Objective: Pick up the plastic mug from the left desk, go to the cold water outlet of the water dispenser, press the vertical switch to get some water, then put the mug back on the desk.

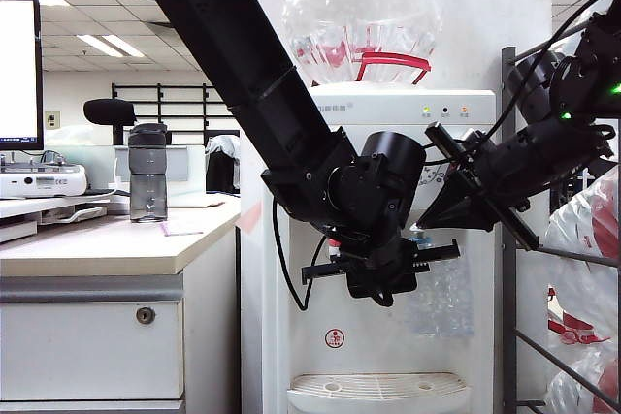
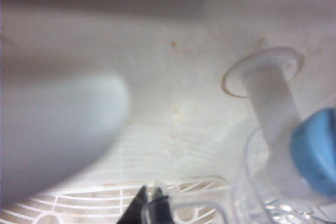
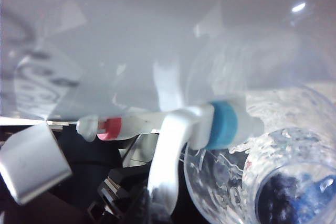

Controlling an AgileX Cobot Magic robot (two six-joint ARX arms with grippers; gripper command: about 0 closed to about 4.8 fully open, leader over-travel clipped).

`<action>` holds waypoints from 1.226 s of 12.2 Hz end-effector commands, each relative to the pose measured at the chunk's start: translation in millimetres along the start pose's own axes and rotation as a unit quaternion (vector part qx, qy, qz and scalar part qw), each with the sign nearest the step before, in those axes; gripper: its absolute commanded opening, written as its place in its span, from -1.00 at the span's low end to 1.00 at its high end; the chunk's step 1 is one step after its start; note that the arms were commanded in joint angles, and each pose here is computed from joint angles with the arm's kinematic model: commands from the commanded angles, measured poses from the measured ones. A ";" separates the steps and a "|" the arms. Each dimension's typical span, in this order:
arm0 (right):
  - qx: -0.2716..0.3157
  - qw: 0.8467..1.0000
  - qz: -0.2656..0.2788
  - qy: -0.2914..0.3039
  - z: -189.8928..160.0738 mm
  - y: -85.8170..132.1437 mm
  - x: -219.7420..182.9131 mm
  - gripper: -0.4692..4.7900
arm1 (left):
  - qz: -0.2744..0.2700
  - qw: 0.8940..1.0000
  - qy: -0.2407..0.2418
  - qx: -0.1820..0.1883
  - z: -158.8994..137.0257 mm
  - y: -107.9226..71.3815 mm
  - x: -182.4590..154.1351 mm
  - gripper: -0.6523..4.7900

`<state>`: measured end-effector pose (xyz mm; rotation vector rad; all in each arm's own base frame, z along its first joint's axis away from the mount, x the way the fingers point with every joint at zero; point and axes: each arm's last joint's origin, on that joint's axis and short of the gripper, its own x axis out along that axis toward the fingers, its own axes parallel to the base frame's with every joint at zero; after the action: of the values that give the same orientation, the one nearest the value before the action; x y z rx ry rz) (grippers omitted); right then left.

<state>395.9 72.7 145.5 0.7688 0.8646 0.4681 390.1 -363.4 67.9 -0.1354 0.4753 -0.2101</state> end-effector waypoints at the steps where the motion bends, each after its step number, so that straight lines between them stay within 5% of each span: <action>1: 0.014 1.000 -0.013 0.011 -4.2 -1.2 1.7 -0.84 | -0.022 0.999 -0.021 -0.012 10.2 -6.7 -4.0 -0.78; 15: 0.066 0.997 -0.033 0.001 -4.9 -2.4 2.0 -0.84 | -0.033 0.999 -0.020 -0.007 9.0 -9.9 -5.5 -0.78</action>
<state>393.3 78.8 143.3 0.8452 0.9197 0.4185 388.2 -365.2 67.2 -0.1288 0.4832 -0.2333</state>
